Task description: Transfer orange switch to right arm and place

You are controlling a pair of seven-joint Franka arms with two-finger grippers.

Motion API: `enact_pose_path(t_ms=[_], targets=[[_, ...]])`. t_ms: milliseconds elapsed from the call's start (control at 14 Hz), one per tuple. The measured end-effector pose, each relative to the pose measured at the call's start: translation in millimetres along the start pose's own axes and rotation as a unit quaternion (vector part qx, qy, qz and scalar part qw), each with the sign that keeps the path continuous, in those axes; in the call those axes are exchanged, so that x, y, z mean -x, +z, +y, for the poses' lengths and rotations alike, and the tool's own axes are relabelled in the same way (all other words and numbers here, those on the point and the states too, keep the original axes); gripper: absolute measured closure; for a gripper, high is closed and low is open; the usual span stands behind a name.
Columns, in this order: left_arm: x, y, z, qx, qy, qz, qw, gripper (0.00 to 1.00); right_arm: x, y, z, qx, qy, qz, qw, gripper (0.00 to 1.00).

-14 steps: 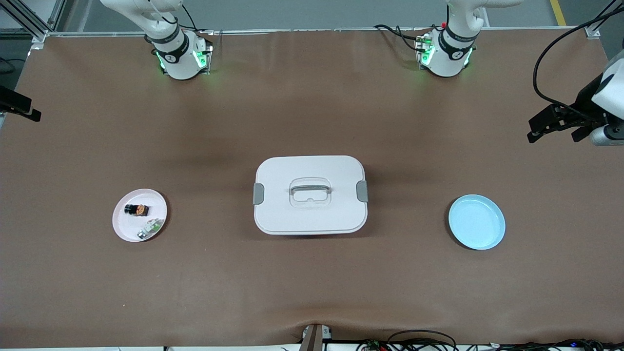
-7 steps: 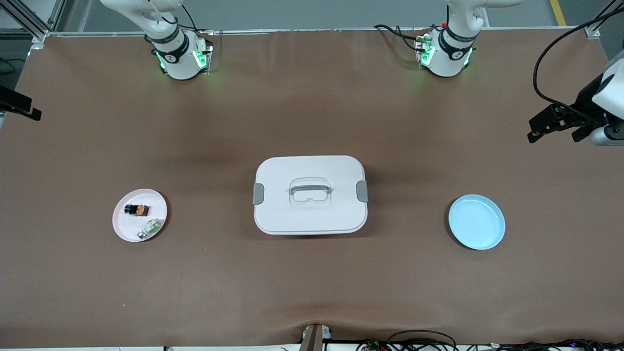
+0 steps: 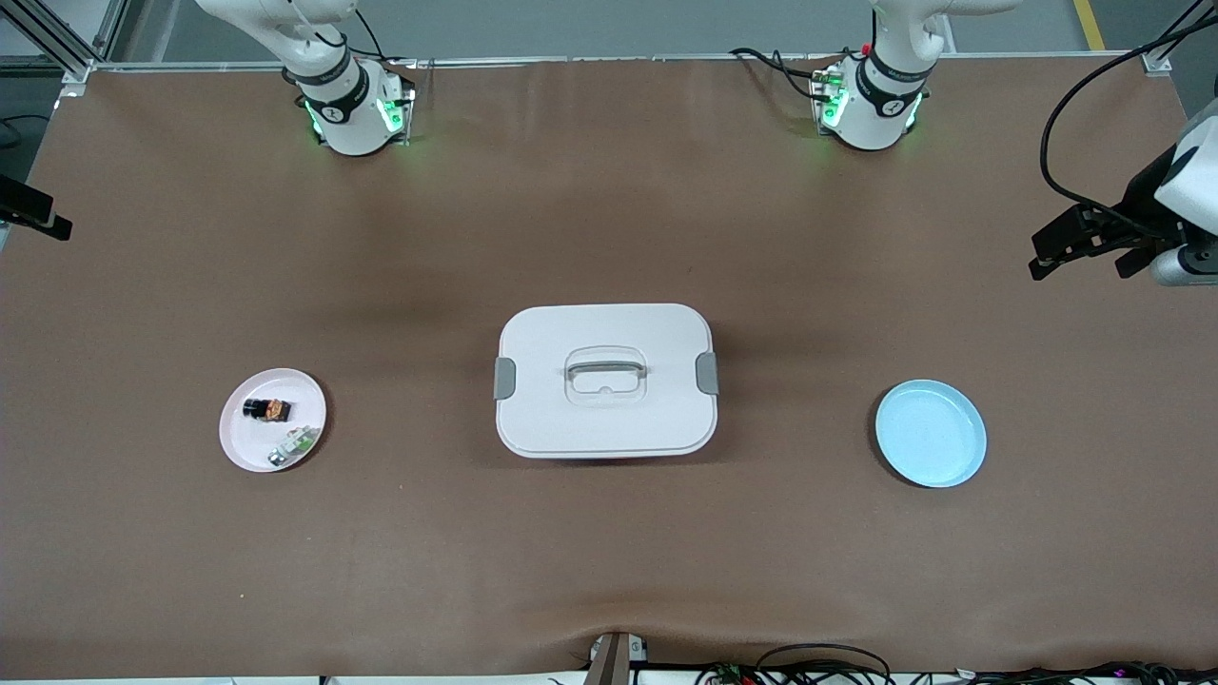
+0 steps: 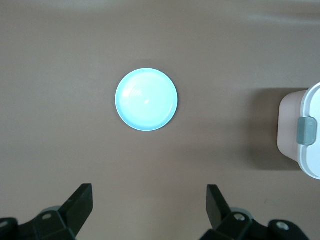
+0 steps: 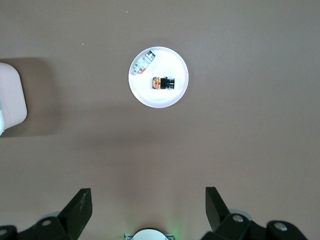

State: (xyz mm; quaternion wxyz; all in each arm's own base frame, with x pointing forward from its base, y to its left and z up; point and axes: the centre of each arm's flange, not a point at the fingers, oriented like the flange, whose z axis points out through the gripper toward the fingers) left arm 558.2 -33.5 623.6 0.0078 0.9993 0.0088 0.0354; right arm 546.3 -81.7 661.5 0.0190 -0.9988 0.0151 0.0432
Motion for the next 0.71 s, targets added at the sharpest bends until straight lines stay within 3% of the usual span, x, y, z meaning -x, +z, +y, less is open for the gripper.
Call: enact_pose_path(t_ms=[712], targets=[[-0.2, 0.3, -0.6, 0.000, -0.001, 0.000, 1.000, 0.00, 4.4, -6.5, -4.6, 0.001, -0.004, 0.018, 1.000, 0.00]])
